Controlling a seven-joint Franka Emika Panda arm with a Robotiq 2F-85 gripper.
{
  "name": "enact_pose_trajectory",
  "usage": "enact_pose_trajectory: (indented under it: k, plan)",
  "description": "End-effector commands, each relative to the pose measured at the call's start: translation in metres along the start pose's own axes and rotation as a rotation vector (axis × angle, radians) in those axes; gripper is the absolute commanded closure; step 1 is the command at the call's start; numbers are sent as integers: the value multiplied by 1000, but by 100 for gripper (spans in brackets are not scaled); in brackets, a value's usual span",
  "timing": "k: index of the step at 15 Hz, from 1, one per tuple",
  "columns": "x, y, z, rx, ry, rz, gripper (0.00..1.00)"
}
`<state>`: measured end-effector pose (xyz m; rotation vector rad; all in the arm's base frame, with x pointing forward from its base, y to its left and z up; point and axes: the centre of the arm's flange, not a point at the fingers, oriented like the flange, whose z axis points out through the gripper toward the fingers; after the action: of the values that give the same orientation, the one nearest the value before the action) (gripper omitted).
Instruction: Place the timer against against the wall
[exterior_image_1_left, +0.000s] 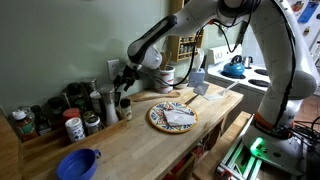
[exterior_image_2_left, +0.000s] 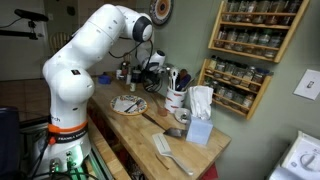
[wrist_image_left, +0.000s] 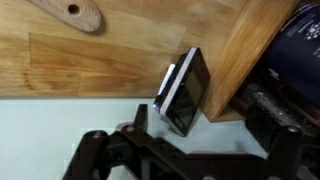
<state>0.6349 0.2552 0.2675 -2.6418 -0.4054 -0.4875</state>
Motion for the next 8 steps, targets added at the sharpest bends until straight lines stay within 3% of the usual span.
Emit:
enact_pose_trajectory:
  k: [1,8]
  plan:
    - [4,13,15,45,21,-11,0]
    - [8,17,29,91,11,-14,0]
